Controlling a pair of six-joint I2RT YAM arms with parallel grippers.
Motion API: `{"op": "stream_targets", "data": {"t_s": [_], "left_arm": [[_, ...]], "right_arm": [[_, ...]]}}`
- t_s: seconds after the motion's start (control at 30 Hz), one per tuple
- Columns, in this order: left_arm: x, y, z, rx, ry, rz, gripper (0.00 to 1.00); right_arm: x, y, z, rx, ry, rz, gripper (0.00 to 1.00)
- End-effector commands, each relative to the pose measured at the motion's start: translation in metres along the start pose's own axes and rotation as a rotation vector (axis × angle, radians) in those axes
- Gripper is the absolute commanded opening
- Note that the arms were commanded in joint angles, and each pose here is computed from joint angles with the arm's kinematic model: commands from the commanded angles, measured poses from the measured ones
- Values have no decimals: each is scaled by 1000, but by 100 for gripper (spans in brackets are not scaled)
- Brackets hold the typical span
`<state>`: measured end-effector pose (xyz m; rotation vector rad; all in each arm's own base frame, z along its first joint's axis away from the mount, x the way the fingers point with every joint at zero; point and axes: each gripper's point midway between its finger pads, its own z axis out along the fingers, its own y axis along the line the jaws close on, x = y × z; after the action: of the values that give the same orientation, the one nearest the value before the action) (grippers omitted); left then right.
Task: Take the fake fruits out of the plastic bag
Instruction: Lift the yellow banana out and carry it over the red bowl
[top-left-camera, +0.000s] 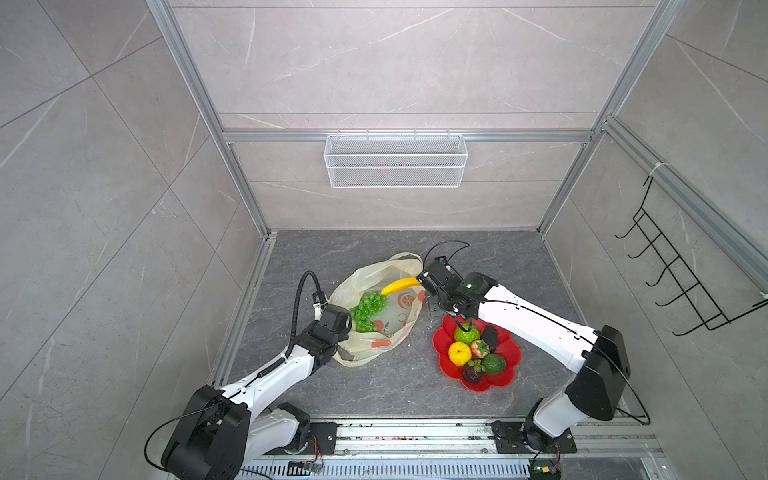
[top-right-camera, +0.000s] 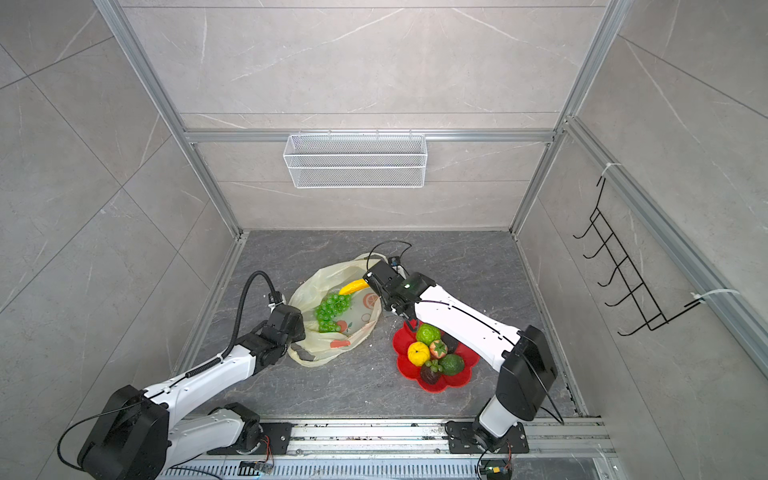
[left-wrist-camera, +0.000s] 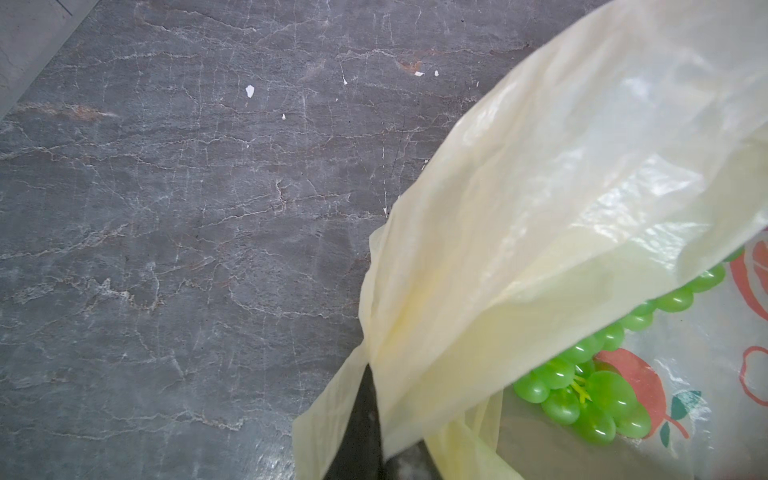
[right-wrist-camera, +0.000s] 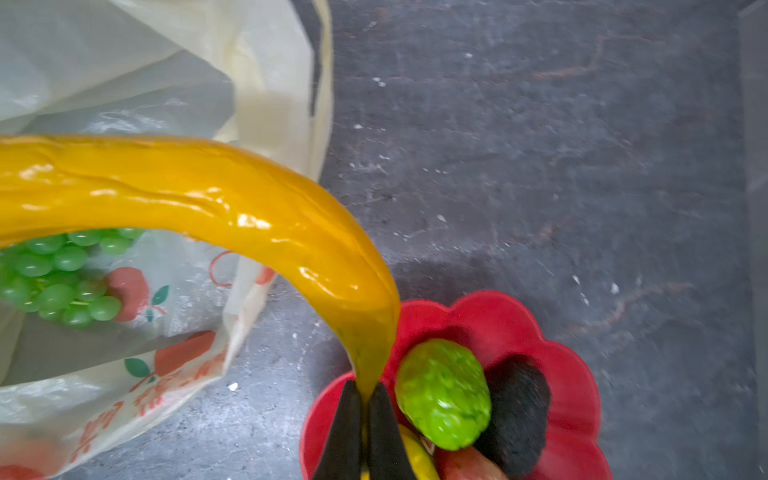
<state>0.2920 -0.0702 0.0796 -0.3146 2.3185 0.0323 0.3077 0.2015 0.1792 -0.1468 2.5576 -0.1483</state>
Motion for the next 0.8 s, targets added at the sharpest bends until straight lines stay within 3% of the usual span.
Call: {"op": "stream_targets", "data": {"t_s": [0.0,0.3,0.57,0.77], "left_arm": [[-14,-6,-7,27,-28,-37,0],[-9,-9,-6,51,-6,-43,0],[-5,-11,-1,62,18,-48,0],[-3,-14,0,76,34,-53,0]], "right_arm": [[27,-55,-9,150,63,98,2],[95,-142,-26,286,163,390,1],[152,-163,-28,332,226,606,1],[171,-167,-21,366,245,681,0]]}}
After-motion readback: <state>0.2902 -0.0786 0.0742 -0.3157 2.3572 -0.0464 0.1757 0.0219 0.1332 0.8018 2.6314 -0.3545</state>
